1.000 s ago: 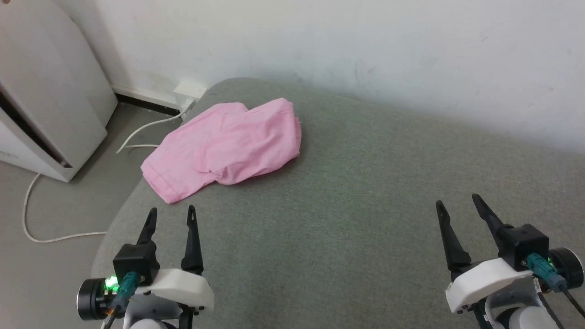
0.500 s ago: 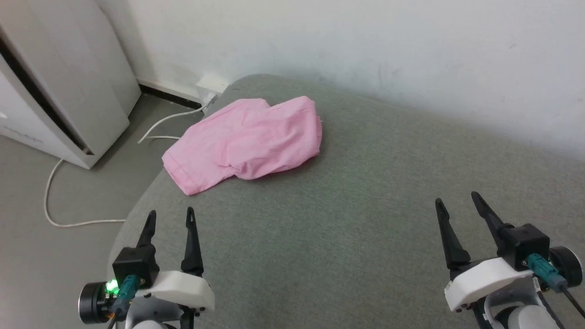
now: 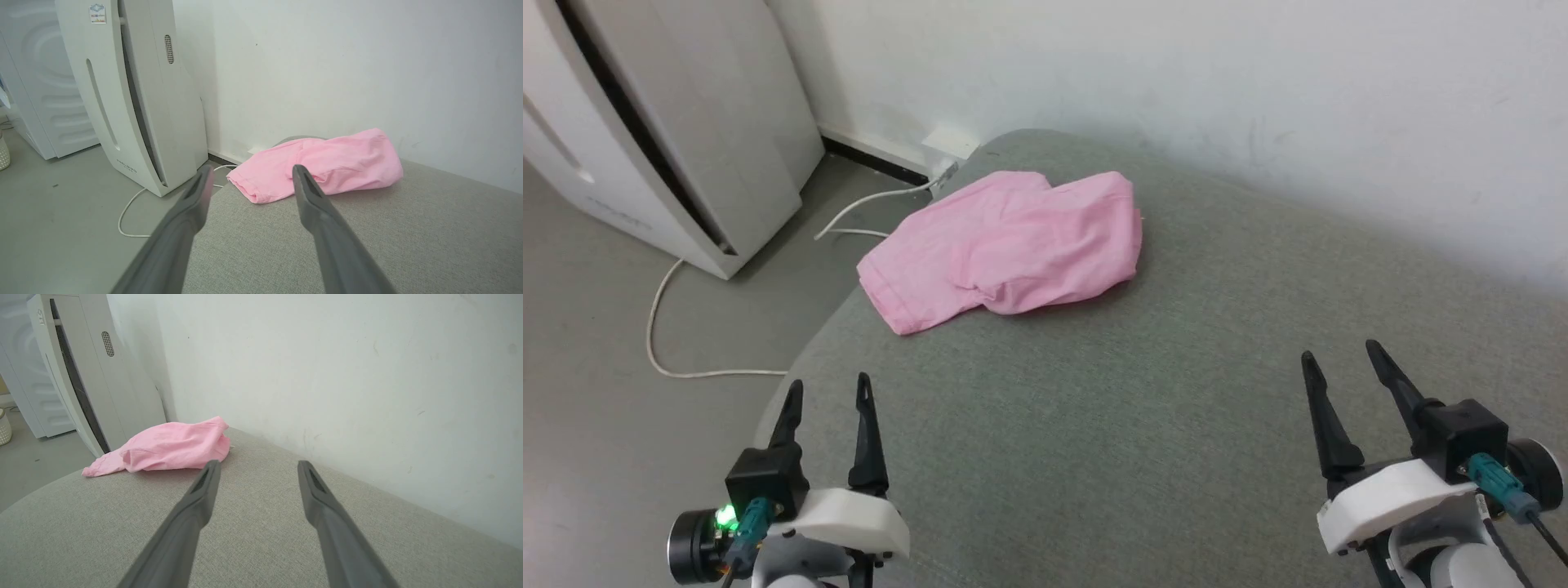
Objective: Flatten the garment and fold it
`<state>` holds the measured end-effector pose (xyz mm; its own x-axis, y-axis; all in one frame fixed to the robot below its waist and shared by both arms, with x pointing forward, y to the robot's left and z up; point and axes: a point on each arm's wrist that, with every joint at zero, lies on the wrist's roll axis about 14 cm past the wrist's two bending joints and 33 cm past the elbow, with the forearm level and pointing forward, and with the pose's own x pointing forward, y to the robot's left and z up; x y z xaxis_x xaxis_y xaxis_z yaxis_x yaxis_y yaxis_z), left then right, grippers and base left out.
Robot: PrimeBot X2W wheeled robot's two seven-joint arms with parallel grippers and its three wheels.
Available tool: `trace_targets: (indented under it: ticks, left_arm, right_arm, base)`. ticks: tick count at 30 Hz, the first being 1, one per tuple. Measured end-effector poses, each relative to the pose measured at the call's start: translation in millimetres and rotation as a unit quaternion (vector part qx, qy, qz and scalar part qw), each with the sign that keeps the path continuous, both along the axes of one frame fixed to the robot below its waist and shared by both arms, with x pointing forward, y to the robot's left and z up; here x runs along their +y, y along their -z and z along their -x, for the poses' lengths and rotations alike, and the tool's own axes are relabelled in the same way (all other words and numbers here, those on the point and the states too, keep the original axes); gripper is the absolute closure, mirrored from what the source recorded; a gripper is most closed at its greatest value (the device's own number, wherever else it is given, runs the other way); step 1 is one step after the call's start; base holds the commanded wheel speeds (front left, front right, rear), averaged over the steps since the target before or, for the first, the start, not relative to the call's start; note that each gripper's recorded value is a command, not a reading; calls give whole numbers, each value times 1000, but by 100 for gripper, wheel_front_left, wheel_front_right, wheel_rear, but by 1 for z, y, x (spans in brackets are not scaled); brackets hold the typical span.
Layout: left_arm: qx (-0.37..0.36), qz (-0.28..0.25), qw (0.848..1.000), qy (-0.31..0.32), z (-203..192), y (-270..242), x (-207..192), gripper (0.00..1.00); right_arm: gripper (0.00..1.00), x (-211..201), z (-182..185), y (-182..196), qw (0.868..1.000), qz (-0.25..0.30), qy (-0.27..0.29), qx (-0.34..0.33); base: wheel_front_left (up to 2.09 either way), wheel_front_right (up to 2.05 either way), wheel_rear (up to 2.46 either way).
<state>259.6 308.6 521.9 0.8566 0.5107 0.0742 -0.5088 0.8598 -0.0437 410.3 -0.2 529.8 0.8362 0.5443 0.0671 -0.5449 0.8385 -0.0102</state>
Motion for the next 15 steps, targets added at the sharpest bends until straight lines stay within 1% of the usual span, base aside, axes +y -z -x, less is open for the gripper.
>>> trace_targets:
  ticks: [15]
  left_arm:
    - [-7,0,999,-49,24,0,18,0]
  right_arm:
    - [0,29,-2,1,999,-7,-38,-1]
  base:
    - [0,0,0]
